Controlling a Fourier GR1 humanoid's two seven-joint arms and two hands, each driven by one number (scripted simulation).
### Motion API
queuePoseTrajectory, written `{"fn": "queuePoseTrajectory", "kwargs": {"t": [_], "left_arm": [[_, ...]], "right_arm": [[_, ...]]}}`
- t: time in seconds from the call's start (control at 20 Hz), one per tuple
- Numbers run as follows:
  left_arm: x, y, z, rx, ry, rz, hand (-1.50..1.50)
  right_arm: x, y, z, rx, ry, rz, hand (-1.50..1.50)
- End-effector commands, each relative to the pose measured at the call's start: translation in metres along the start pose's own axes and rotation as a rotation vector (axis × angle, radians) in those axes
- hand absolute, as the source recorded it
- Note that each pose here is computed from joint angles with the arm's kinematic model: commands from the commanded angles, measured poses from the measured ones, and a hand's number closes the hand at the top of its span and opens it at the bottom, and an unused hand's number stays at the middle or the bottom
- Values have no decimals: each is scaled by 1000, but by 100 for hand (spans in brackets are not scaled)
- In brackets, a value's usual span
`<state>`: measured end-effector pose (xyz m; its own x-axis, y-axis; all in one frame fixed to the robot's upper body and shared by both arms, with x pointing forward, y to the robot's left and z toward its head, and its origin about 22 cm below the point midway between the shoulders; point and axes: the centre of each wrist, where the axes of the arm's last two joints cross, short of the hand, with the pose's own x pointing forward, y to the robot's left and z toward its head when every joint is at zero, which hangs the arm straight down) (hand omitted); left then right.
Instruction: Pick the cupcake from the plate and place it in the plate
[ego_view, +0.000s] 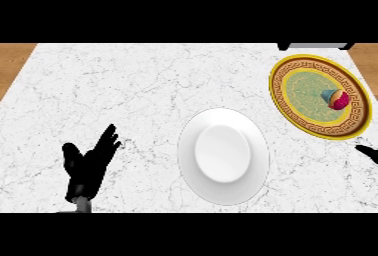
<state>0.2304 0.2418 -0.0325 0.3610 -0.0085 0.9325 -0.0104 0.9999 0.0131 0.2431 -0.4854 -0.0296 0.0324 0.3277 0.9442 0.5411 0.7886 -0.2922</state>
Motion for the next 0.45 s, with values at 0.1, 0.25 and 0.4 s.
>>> {"fn": "queuePoseTrajectory", "kwargs": {"t": [0.1, 0.25, 0.4], "left_arm": [[17, -3, -9, -2, 6, 5, 0], [-8, 5, 3, 2, 36, 19, 0], [-5, -15, -15, -11, 26, 7, 0]], "right_arm": [[-3, 5, 38, 25, 11, 47, -150], [14, -1, 54, 35, 29, 57, -150], [5, -14, 75, 22, 37, 71, -150]]}}
